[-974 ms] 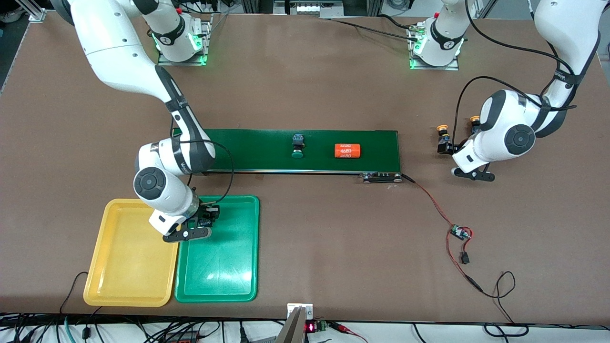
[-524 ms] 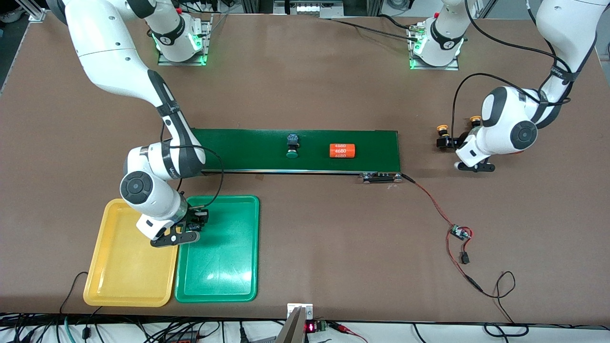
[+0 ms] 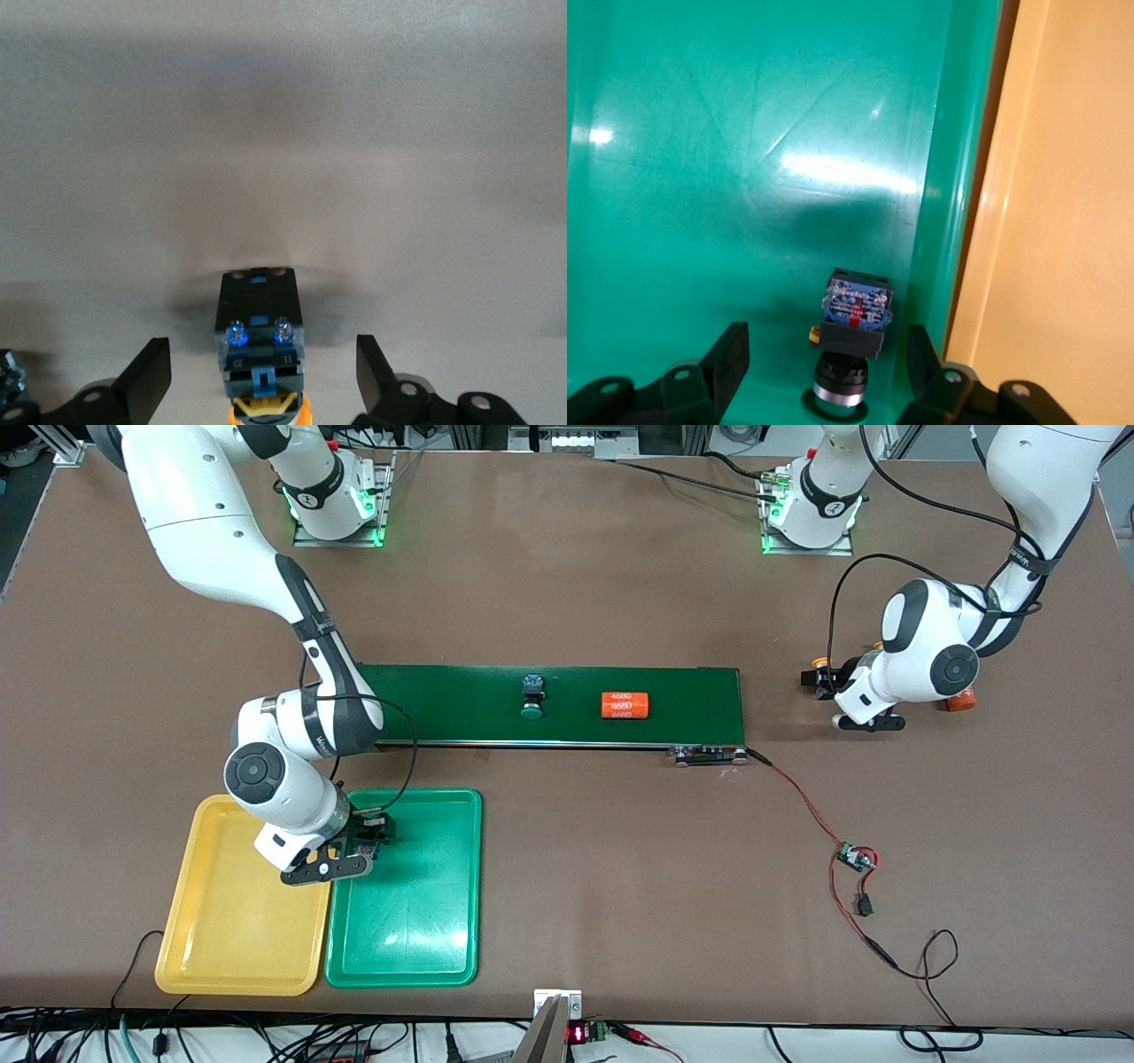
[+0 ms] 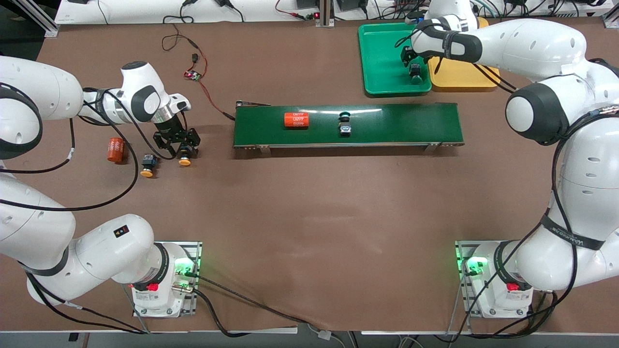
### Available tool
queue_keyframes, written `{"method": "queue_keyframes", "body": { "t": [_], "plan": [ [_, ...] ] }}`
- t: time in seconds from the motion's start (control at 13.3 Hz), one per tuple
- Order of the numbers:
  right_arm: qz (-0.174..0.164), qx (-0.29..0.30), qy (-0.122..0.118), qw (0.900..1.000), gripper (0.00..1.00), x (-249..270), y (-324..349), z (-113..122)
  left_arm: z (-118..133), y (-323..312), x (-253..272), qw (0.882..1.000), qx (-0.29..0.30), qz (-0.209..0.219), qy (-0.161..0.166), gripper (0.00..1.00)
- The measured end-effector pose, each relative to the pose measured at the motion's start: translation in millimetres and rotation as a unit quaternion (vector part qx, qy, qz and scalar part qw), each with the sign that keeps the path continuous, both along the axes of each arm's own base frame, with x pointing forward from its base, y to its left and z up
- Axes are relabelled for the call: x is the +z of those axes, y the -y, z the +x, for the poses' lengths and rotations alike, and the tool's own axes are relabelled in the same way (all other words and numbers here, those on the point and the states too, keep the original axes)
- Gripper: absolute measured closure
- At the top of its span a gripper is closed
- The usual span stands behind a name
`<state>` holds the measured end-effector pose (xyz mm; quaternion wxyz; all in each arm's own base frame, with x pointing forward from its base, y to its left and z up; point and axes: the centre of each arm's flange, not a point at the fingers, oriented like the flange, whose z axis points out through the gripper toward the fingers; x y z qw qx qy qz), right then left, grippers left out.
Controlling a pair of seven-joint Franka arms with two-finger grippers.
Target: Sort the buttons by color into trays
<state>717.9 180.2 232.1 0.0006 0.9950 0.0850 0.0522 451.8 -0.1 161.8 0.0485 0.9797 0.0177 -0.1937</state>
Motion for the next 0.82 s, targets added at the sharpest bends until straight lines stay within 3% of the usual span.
{"method": "queue_keyframes", "body": {
  "t": [0.07,0.22,0.37,0.6,0.82],
  "plan": [
    [0.001,-0.001,0.002,1.000,0.17,2.7,-0.9,0.8,0.3,1.2,0.9,1.000,-0.001,0.000,0.001,0.18],
    [0.001,0.000,0.004,1.000,0.01,14.0,-3.0,1.0,2.0,4.7,5.4,1.000,-0.006,0.001,0.005,0.42],
    [-0.001,0.002,-0.004,1.000,0.00,35.0,-8.1,-2.8,3.9,12.1,11.2,1.000,-0.014,0.002,0.010,0.63],
    [-0.006,-0.003,-0.024,1.000,0.00,70.3,-12.4,-11.5,18.3,24.7,34.4,0.999,-0.032,0.009,0.015,0.67],
    [-0.012,-0.003,-0.044,0.999,0.00,99.6,-14.8,-28.0,53.0,48.8,88.6,0.997,-0.061,0.025,0.034,0.67]
  ]
}}
